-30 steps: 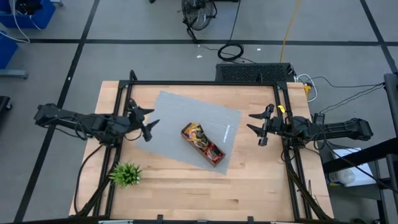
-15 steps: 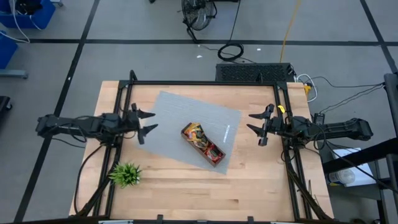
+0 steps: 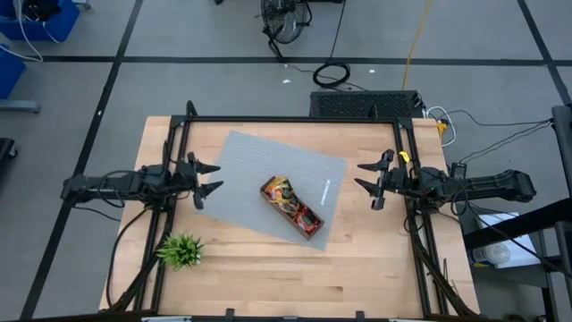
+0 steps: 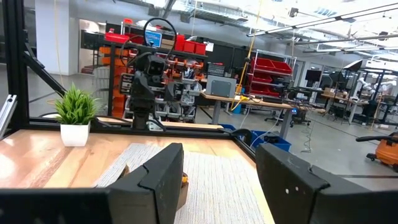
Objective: Pick & Place Tea
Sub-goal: Return to Home Position
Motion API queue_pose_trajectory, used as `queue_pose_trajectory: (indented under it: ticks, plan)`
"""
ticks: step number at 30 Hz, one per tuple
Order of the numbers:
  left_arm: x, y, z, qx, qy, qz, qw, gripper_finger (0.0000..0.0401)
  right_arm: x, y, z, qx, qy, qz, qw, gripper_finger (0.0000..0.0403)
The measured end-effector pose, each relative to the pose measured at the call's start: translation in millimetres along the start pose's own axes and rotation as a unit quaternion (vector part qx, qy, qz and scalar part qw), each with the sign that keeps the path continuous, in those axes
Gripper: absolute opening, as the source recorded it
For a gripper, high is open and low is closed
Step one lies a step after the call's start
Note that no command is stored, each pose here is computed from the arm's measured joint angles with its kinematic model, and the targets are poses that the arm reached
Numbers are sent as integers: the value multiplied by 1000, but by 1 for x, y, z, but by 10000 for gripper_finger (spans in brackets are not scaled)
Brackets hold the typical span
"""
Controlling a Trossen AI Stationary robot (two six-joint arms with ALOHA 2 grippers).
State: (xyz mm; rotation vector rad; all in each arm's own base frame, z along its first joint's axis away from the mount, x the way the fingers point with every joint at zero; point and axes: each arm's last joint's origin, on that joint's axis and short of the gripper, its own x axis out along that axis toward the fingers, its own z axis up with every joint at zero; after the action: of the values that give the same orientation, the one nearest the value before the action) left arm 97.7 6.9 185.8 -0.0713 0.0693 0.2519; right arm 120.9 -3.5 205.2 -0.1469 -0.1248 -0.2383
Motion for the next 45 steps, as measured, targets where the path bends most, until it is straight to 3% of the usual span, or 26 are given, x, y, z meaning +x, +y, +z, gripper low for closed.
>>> queue_pose_trajectory:
  ticks: [28,35,39,43,45]
  plan:
    - [-8,2,-8,-5,20,-41,999,253,0,0,0,0,0,0,1000,185]
    - [-8,-1,-8,26,23,-118,992,253,0,0,0,0,0,0,1000,185]
    - [-8,2,-8,19,22,-88,996,253,0,0,0,2,-1,0,1000,185]
    - [-7,3,-8,9,24,-78,997,253,0,0,1,76,-3,2,997,185]
    - [-7,4,-10,8,35,-75,997,253,0,0,1,73,-4,9,997,185]
